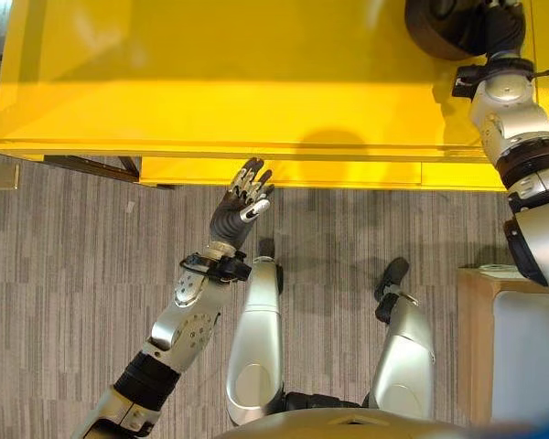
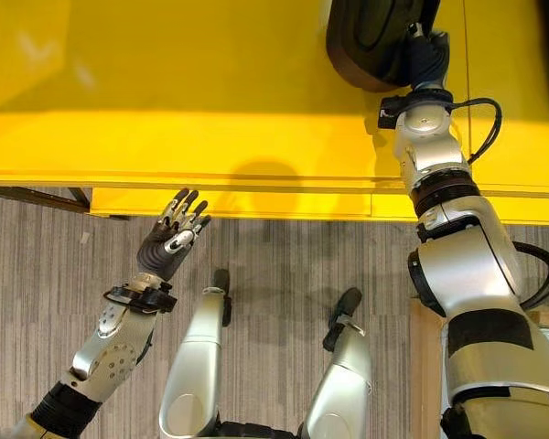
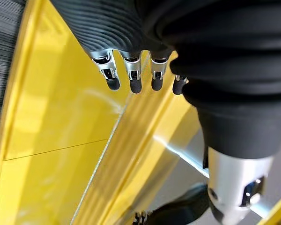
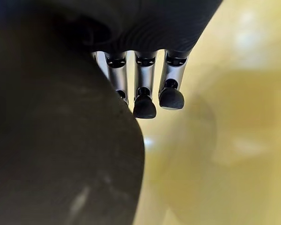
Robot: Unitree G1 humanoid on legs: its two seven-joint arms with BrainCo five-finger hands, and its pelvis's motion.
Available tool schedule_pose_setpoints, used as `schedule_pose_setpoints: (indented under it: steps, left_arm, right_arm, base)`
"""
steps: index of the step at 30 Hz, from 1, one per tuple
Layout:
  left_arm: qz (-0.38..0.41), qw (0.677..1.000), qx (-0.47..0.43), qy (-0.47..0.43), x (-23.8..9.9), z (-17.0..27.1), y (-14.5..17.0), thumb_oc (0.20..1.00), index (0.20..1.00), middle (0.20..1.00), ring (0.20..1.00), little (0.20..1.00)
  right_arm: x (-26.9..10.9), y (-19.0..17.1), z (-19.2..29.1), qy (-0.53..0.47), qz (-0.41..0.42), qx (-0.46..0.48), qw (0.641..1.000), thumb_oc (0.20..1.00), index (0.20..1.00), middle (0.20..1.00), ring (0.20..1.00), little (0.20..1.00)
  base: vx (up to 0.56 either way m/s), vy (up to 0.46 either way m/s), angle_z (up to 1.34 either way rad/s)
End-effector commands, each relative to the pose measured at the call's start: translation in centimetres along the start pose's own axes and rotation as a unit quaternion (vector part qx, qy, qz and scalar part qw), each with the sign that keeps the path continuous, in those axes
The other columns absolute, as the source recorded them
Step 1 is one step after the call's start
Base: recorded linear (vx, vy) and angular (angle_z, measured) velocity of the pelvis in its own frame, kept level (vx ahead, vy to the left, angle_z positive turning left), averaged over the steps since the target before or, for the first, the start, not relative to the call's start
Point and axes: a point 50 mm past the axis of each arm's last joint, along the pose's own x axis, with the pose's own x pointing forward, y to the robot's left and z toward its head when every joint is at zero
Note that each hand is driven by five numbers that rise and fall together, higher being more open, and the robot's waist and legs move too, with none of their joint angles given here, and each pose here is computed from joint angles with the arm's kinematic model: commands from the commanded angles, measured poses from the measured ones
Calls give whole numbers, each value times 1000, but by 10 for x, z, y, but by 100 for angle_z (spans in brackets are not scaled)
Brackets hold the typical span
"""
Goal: Move parts from the plastic box to the shelf.
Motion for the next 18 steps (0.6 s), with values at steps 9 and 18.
schedule_pose_setpoints:
  steps: [9,18]
  left_arm:
    - [-13,999,-10,-31,-5,6,-9,1000,1000,1000,1000,1000]
    - [-17,999,-6,-44,-2,10,-10,1000,1000,1000,1000,1000]
  right_arm:
    - [12,-23,32,-47,-37,-45,997,200,200,200,200,200]
    - [11,-35,12,-21,-52,-104,993,200,200,200,200,200]
  base:
    - [-1,1,0]
    - [0,0,0]
